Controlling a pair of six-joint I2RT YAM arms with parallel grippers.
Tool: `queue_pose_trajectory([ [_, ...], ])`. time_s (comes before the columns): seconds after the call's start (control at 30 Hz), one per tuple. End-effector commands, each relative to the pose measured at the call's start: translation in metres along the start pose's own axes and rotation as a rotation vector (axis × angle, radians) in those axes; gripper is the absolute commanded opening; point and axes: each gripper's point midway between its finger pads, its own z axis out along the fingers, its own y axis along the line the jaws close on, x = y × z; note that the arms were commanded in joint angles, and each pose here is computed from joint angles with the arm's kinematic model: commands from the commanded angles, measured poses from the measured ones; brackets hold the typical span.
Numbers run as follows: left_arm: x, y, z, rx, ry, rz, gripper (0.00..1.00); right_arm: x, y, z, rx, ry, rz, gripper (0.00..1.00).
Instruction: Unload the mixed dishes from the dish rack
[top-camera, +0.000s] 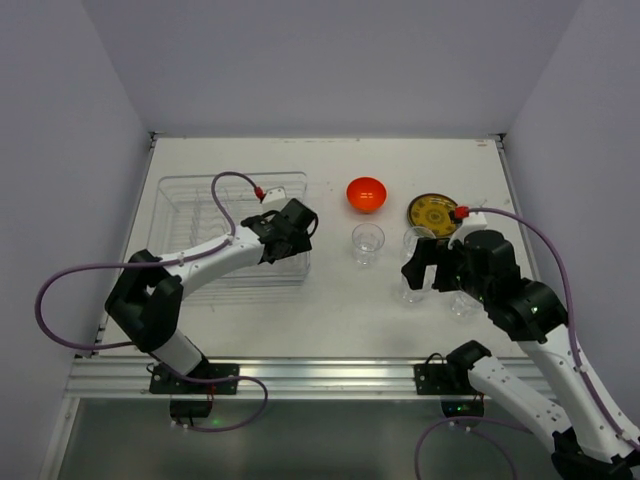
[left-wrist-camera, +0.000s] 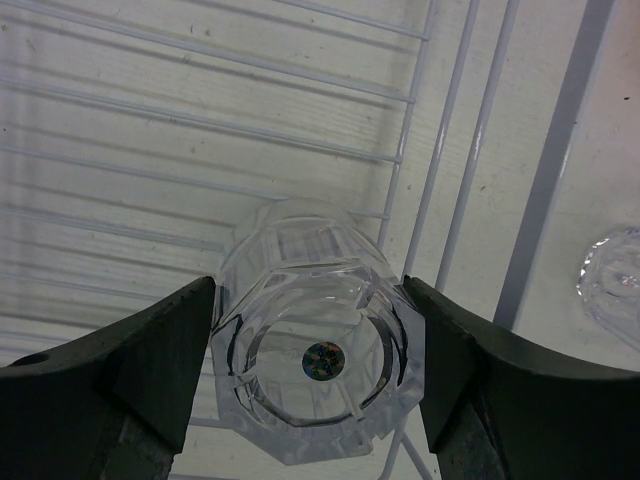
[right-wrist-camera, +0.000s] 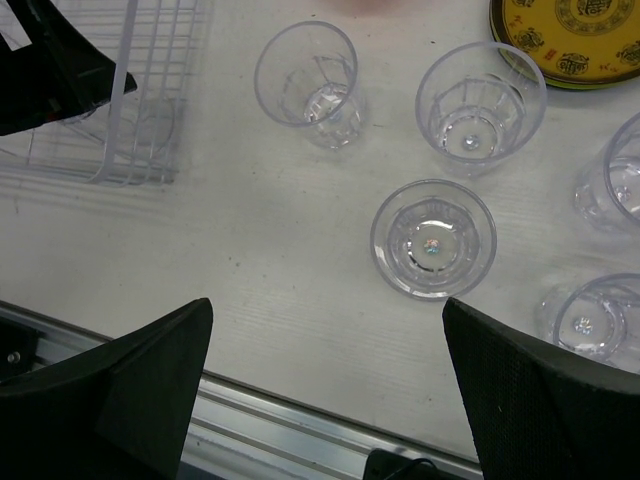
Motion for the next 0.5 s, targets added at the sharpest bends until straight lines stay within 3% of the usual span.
queue_pose_trajectory([
  [0.0, 0.002, 0.002, 0.007, -0.016, -0.004, -0.046, 0.78, -0.006, 0.007, 0.006, -0.031, -0.012, 0.002, 0.99],
  [0.23, 0.001, 0.006, 0.011, -0.043, -0.007, -0.042, 0.75, -0.004, 0.01, 0.011, -0.046, -0.004, 0.004, 0.99],
  [0.33, -0.003, 0.011, 0.009, -0.059, -0.018, -0.043, 0.61, -0.003, 0.009, 0.011, -0.04, 0.0, 0.006, 0.99],
  [0.37, -0.008, 0.013, 0.005, -0.06, -0.037, -0.05, 0.51, -0.004, 0.009, 0.011, -0.04, -0.003, 0.006, 0.99],
  [0.43, -0.012, 0.017, 0.001, -0.072, -0.054, -0.055, 0.42, -0.003, 0.009, 0.011, -0.04, -0.005, 0.008, 0.99],
  [0.47, -0.019, 0.02, -0.005, -0.077, -0.08, -0.074, 0.31, -0.003, 0.009, 0.011, -0.039, -0.005, 0.011, 0.99],
])
